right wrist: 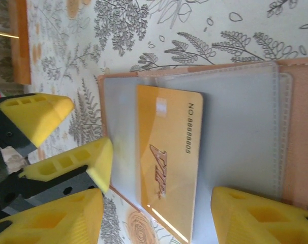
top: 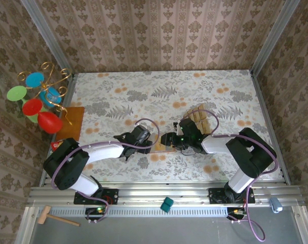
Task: Put the credit cards into the card holder
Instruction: Insert the credit card into the card slot.
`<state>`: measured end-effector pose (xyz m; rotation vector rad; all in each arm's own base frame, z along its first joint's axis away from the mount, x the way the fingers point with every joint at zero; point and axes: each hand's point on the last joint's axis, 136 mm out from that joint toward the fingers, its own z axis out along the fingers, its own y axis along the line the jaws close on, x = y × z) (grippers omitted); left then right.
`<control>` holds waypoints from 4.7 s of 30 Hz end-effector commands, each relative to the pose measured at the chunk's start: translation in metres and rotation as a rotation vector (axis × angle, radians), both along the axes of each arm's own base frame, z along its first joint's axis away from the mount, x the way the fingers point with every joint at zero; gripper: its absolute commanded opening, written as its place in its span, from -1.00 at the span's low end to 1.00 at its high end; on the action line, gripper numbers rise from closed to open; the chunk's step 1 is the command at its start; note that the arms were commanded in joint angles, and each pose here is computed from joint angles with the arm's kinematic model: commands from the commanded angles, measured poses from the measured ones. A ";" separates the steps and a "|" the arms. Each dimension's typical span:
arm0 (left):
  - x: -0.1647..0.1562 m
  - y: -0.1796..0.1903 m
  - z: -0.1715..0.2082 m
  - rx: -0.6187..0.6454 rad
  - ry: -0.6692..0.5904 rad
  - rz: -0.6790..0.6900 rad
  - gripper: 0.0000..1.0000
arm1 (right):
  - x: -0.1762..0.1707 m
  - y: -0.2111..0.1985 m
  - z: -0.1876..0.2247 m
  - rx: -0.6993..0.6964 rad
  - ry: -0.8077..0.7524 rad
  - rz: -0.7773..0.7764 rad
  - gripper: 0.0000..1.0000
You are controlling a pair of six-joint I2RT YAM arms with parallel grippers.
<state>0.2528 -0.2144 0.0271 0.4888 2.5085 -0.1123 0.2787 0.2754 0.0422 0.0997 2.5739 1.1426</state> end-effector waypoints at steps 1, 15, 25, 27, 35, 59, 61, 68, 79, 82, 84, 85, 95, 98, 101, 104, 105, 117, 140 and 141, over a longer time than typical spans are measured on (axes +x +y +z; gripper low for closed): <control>-0.014 0.016 -0.016 0.047 0.057 0.014 0.73 | -0.004 -0.011 -0.007 -0.111 0.017 -0.002 0.19; -0.011 0.014 -0.014 0.025 0.047 0.011 0.73 | 0.008 -0.020 -0.009 -0.362 0.008 -0.015 -0.84; -0.010 0.014 -0.014 0.023 0.047 0.009 0.73 | 0.013 -0.021 -0.016 -0.482 0.002 0.004 -0.98; -0.011 0.014 -0.015 0.026 0.048 0.008 0.73 | 0.013 -0.020 -0.018 -0.486 0.003 0.009 -0.98; -0.010 0.013 -0.014 0.023 0.047 0.008 0.73 | 0.013 -0.012 -0.019 -0.483 -0.001 0.031 -0.98; -0.011 0.013 -0.015 0.022 0.051 0.007 0.73 | 0.013 0.006 -0.021 -0.479 -0.003 0.071 -0.99; -0.010 0.012 -0.014 0.020 0.050 0.008 0.73 | 0.014 0.005 -0.021 -0.485 -0.005 0.073 -0.98; -0.002 0.016 0.005 -0.060 0.048 0.060 0.73 | 0.014 -0.007 -0.009 -0.543 -0.035 0.070 -0.93; -0.002 0.044 0.007 -0.058 0.077 0.158 0.74 | 0.013 -0.008 -0.003 -0.547 -0.045 0.075 -0.92; -0.008 0.051 -0.001 -0.036 0.098 0.177 0.74 | 0.012 -0.006 -0.006 -0.547 -0.041 0.083 -0.93; -0.010 0.054 -0.004 -0.027 0.105 0.186 0.73 | 0.012 -0.003 -0.006 -0.547 -0.041 0.086 -0.92; -0.011 0.054 -0.005 -0.026 0.107 0.187 0.74 | 0.012 -0.002 -0.006 -0.545 -0.042 0.086 -0.93; -0.007 0.050 -0.014 0.006 0.131 0.169 0.73 | 0.013 0.011 -0.014 -0.549 -0.029 0.113 -0.94; -0.005 0.047 -0.016 0.011 0.138 0.162 0.73 | 0.014 0.011 -0.014 -0.554 -0.030 0.114 -0.94; -0.005 0.046 -0.019 0.012 0.145 0.156 0.73 | 0.014 0.010 -0.015 -0.557 -0.028 0.113 -0.94; -0.004 0.045 -0.020 0.009 0.145 0.154 0.73 | 0.014 0.012 -0.015 -0.552 -0.025 0.115 -0.94; -0.005 0.044 -0.021 0.007 0.146 0.154 0.73 | 0.014 0.013 -0.016 -0.548 -0.023 0.116 -0.94; -0.005 0.040 -0.025 -0.002 0.153 0.141 0.72 | 0.015 0.032 -0.016 -0.496 -0.013 0.128 -0.96; -0.008 0.035 -0.029 -0.007 0.155 0.127 0.72 | 0.012 0.067 -0.017 -0.445 -0.011 0.171 -0.96; -0.008 0.035 -0.029 -0.008 0.155 0.128 0.72 | 0.012 0.069 -0.016 -0.440 -0.011 0.171 -0.96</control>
